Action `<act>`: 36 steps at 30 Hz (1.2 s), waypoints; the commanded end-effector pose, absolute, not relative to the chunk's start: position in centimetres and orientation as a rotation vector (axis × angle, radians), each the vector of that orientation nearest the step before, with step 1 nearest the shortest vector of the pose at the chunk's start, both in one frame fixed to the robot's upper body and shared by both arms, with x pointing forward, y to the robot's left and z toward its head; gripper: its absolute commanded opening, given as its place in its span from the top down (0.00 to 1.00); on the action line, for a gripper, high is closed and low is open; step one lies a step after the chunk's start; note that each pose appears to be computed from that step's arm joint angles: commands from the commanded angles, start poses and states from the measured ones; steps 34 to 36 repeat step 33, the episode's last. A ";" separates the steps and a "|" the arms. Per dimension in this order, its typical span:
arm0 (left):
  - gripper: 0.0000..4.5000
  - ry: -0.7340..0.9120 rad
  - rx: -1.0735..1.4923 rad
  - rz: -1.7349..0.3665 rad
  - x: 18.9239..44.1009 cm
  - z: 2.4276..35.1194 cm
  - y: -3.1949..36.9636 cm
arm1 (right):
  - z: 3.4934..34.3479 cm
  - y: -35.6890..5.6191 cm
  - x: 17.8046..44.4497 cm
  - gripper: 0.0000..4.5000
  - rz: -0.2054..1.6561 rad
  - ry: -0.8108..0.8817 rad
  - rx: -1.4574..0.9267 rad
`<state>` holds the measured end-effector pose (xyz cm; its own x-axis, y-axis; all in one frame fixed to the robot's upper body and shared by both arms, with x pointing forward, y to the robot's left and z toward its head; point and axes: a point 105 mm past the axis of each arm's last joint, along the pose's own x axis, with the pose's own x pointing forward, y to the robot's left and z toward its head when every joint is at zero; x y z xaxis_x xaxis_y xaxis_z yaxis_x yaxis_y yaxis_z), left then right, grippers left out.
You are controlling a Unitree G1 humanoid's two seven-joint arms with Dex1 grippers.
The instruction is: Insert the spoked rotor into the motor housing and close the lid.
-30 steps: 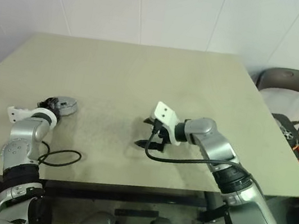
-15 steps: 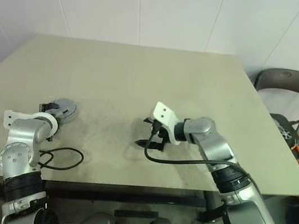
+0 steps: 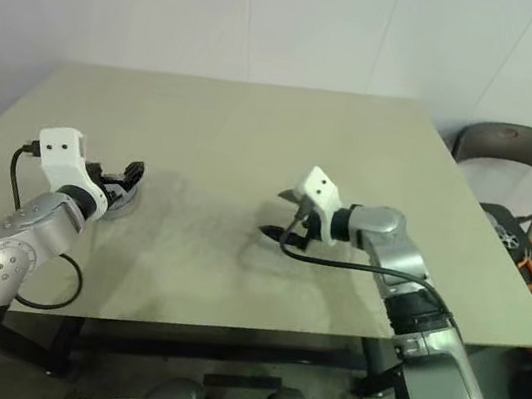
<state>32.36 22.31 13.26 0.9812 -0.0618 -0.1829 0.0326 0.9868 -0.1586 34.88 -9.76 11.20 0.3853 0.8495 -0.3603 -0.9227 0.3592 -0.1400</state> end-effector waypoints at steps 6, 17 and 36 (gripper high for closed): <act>0.00 0.234 0.032 -0.590 29.1 11.7 21.4 | 11.4 -11.3 35.7 0.00 1.128 0.222 -0.305; 0.00 0.065 0.202 -0.716 28.9 12.0 22.1 | 10.7 -12.6 34.8 0.00 1.164 0.240 -0.257; 0.00 -0.006 0.138 -0.674 30.0 12.7 21.4 | 12.4 -13.9 37.2 0.00 0.996 0.088 -0.255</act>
